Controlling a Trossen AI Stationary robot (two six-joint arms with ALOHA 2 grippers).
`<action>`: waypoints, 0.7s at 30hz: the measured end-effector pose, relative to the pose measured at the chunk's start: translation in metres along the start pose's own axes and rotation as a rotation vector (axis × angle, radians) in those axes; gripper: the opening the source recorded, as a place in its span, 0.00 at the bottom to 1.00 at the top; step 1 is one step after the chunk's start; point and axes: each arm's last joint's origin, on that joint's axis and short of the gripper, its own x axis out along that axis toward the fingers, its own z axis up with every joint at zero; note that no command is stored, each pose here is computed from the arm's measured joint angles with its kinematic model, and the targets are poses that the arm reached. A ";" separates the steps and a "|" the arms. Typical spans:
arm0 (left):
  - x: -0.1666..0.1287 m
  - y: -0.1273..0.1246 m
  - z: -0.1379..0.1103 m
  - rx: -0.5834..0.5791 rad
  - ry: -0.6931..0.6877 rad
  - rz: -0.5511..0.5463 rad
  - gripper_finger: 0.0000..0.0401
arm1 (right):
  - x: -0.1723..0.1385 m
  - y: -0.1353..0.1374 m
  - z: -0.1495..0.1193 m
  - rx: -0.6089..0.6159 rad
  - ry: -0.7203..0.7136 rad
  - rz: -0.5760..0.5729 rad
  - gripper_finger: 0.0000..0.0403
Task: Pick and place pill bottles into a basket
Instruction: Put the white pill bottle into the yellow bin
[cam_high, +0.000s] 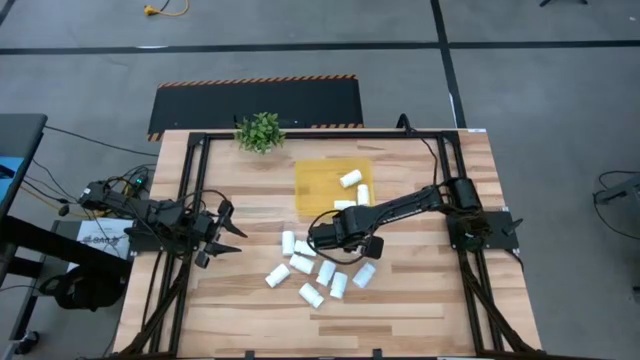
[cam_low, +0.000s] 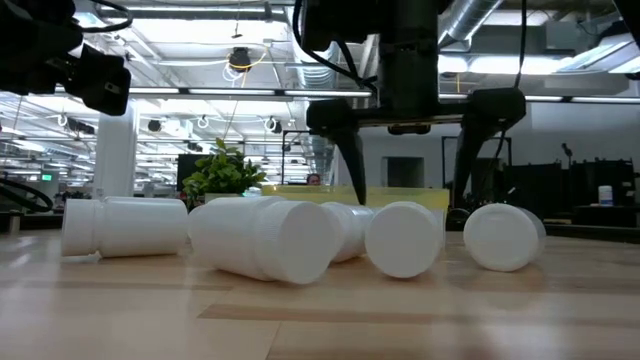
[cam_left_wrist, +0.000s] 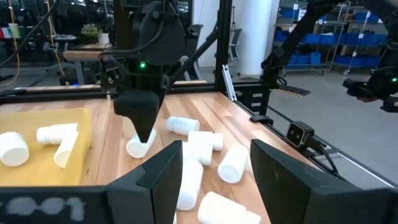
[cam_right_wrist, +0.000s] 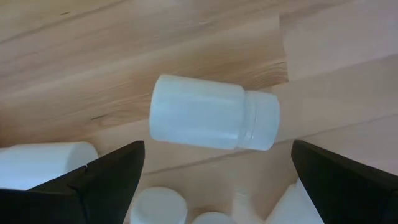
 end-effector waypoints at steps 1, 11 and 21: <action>0.000 0.000 0.000 0.000 -0.001 0.000 0.44 | 0.001 0.000 0.000 0.000 -0.002 0.002 0.99; 0.000 0.000 0.000 0.000 0.000 0.000 0.44 | 0.002 0.000 0.002 0.003 -0.037 0.016 0.99; 0.000 0.000 0.000 -0.001 0.000 0.000 0.44 | 0.017 0.006 0.001 0.005 -0.041 0.004 0.99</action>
